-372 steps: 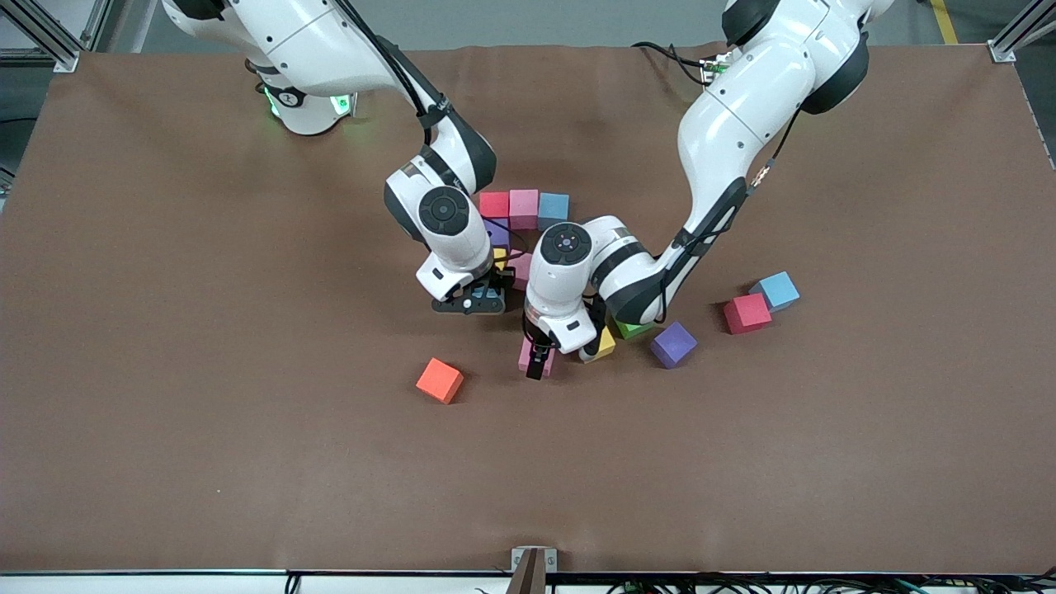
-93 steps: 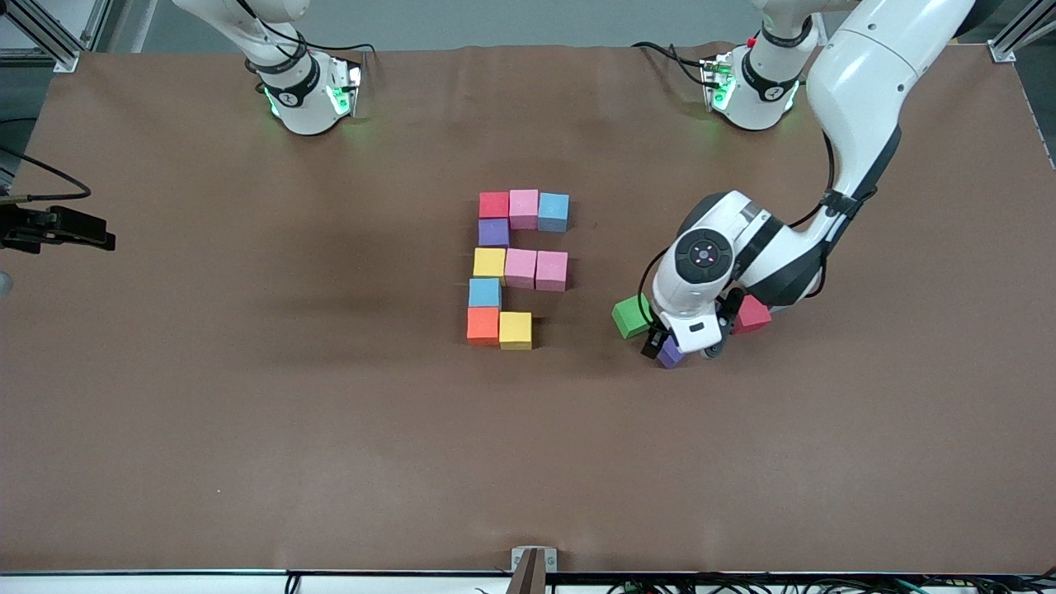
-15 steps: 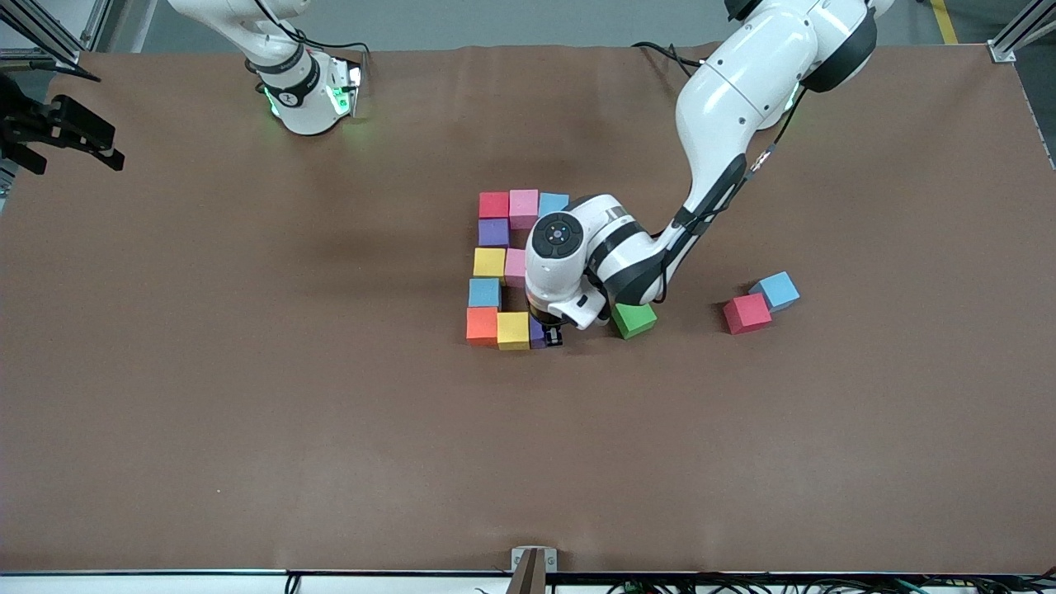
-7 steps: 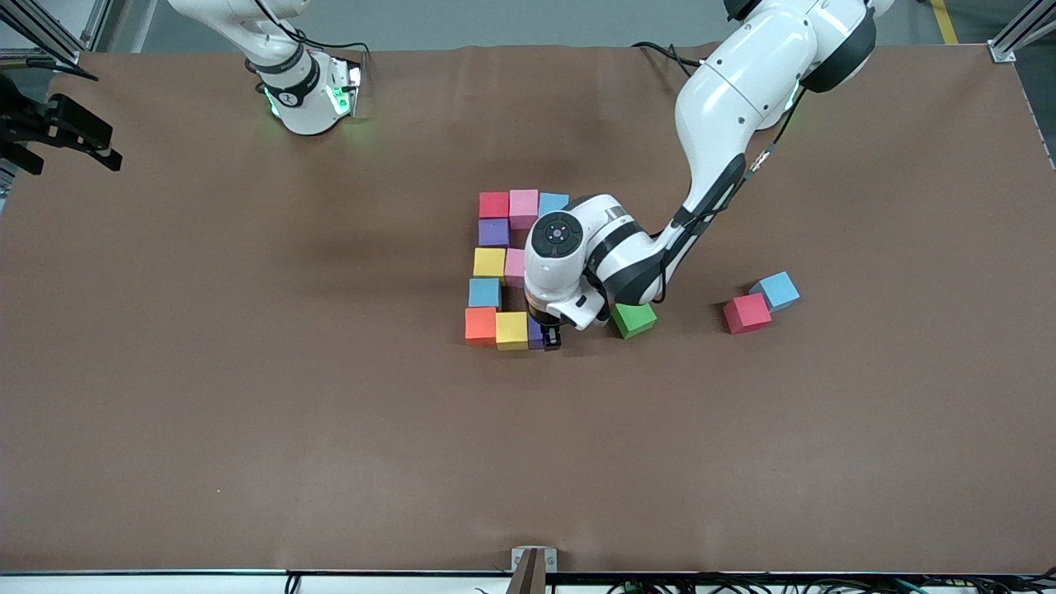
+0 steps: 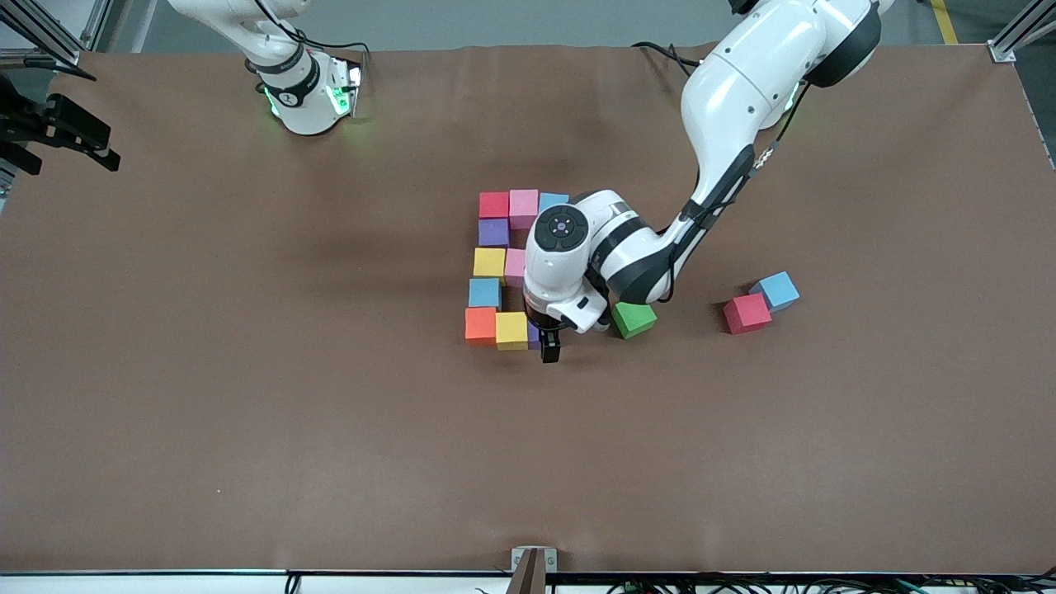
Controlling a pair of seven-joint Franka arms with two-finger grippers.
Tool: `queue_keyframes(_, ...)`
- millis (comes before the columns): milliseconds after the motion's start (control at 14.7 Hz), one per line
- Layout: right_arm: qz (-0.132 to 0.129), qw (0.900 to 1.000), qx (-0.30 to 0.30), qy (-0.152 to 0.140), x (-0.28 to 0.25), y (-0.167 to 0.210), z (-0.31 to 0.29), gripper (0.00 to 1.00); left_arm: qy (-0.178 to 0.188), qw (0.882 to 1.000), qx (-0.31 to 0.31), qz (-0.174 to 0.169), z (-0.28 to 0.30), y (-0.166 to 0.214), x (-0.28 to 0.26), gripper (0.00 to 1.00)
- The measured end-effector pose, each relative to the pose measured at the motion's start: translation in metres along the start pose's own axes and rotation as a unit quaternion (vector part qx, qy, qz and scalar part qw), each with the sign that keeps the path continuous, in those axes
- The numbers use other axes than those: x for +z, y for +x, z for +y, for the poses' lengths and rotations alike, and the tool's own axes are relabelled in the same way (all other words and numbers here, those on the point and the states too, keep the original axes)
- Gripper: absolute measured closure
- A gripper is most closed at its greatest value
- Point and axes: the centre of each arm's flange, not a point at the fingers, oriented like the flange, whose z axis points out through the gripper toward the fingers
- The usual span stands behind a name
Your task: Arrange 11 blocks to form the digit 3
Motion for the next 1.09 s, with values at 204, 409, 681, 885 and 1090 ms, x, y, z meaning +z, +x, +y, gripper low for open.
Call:
queue_keyframes(204, 0.000, 1.000, 0.001, 0.000, 0.000, 0.000, 0.001, 0.00, 0.000, 1.000, 0.009, 0.020, 0.006, 0.005, -0.030, 0.00)
queue_keyframes(409, 0.000, 1.000, 0.003, 0.000, 0.000, 0.000, 0.003, 0.00, 0.012, 0.996, 0.085, 0.027, 0.022, 0.024, -0.054, 0.00)
queue_keyframes(681, 0.000, 1.000, 0.003, 0.000, 0.000, 0.000, 0.003, 0.00, 0.032, 0.978, 0.204, 0.029, 0.051, 0.075, -0.066, 0.00)
queue_keyframes(885, 0.001, 1.000, 0.003, 0.000, 0.000, 0.000, 0.003, 0.00, 0.040, 0.955, 0.292, 0.032, 0.069, 0.115, -0.072, 0.00)
queue_keyframes(1090, 0.002, 1.000, 0.003, 0.000, 0.000, 0.001, 0.003, 0.00, 0.051, 0.905, 0.422, 0.036, 0.075, 0.147, -0.080, 0.00)
